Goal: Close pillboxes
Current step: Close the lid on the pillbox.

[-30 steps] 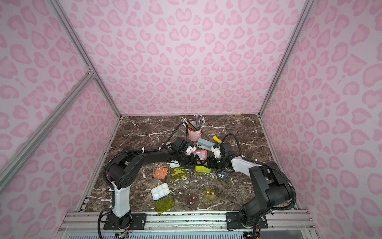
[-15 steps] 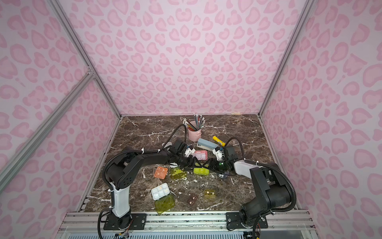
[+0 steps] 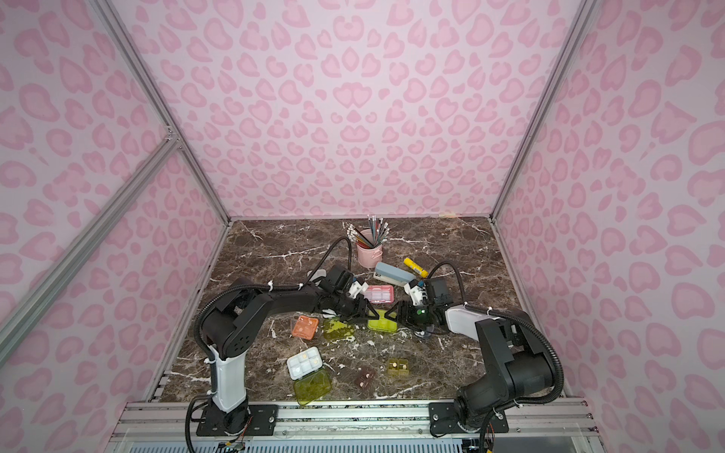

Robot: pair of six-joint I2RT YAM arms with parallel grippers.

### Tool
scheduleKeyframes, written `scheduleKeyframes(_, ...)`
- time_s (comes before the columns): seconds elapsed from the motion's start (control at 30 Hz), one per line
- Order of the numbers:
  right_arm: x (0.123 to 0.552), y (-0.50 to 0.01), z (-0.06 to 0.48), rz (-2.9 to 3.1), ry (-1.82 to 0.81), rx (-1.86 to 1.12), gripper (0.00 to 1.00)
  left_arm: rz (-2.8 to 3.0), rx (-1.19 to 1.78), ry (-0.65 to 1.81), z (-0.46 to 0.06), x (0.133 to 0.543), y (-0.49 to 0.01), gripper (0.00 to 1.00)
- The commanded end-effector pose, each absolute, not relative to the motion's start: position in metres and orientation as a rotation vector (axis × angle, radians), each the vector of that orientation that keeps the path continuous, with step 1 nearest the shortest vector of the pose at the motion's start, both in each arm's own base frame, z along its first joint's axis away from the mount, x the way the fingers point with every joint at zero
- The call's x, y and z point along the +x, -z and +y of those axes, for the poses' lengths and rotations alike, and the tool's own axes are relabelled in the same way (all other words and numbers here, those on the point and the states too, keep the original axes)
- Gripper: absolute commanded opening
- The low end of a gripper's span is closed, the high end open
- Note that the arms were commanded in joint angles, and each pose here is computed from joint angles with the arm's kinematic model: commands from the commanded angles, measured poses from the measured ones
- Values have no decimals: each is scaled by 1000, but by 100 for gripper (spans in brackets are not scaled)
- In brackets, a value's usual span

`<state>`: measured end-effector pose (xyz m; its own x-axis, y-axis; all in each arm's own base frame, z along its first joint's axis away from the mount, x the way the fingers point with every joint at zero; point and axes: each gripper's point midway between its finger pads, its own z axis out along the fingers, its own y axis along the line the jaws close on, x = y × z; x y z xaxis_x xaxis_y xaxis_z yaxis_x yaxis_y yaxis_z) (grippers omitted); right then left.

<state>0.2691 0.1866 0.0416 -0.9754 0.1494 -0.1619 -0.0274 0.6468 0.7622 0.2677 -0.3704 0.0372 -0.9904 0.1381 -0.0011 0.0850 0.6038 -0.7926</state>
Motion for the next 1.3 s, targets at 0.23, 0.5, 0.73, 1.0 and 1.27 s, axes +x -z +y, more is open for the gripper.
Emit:
scheduleKeyframes(0.23, 269, -43, 187, 2642, -1239, 97, 68, -2775, -201, -1392, -373, 271, -42, 37)
scheduleKeyframes(0.5, 269, -44, 186, 2641, -1235, 96, 69, -2776, -199, -1388, -372, 271, -42, 39)
scheduleKeyframes(0.73, 269, -44, 186, 2638, -1233, 94, 69, -2777, -203, -1379, -372, 271, -42, 43)
scheduleKeyframes(1.0, 269, -44, 184, 2641, -1219, 97, 70, -2799, -202, -1319, -366, 269, -38, 52)
scheduleKeyframes(1.27, 272, -48, 182, 2625, -1211, 102, 70, -2832, -229, -1266, -361, 268, -40, 60)
